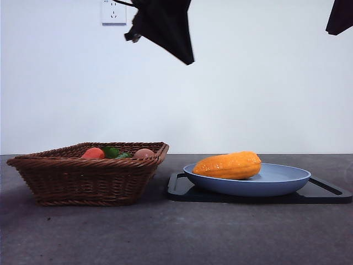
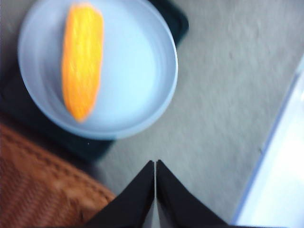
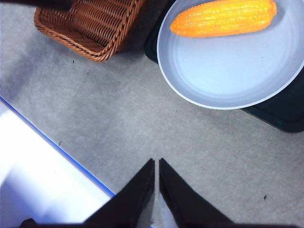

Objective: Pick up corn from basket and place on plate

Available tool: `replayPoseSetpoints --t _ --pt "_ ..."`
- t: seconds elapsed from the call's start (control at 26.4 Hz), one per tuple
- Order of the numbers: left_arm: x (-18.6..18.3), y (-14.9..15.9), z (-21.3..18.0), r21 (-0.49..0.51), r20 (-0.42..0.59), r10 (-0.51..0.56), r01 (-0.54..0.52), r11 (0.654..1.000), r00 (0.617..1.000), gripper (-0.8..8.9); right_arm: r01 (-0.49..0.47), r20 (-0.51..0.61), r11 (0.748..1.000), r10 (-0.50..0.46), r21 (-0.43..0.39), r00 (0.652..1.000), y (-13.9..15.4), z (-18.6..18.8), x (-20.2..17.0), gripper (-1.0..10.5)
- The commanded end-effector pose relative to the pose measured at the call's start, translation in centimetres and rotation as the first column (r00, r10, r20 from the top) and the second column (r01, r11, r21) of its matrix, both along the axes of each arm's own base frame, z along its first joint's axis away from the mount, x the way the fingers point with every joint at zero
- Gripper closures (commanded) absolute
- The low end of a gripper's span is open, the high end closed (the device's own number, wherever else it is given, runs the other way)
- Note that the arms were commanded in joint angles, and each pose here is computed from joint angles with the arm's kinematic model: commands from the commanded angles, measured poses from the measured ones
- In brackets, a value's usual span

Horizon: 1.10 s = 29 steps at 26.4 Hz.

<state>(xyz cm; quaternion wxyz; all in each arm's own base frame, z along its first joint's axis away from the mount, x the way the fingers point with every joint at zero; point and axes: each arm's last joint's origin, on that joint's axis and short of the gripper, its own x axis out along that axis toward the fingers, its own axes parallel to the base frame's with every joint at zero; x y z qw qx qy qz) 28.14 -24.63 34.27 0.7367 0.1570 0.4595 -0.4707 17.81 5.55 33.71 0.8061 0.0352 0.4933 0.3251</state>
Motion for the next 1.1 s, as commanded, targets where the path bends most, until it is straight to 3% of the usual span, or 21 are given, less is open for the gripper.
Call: replayPoseSetpoints --t 0.04,0.27,0.42,0.68,0.91,1.1 --pt "0.5 -0.6 1.3 -0.074 0.092 -0.01 0.017 0.997 0.996 8.06 -0.001 0.007 1.0 0.001 0.004 1.0 0.1 0.2 0.2 9.4" --pt "1.4 -1.4 2.4 -0.183 0.224 0.009 0.033 0.983 0.975 8.06 -0.001 0.007 1.0 0.001 0.003 1.0 0.1 0.2 0.2 9.4" --pt "1.7 -0.5 3.3 -0.187 0.292 0.025 0.031 0.982 0.956 8.06 -0.001 0.008 1.0 0.001 0.004 1.0 0.1 0.2 0.2 9.4" --pt "1.7 6.6 8.3 -0.296 0.374 0.214 -0.103 0.95 0.902 8.06 -0.001 0.007 1.0 0.001 0.004 1.0 0.1 0.2 0.2 9.4" --pt "-0.6 14.4 11.8 -0.371 0.455 0.405 -0.244 0.896 0.793 8.06 -0.001 0.007 1.0 0.001 0.004 1.0 0.1 0.2 0.2 9.4" --pt "-3.7 19.9 11.1 -0.432 0.528 0.544 -0.345 0.833 0.652 8.06 -0.001 0.007 1.0 0.001 0.004 1.0 0.1 0.2 0.2 9.4"
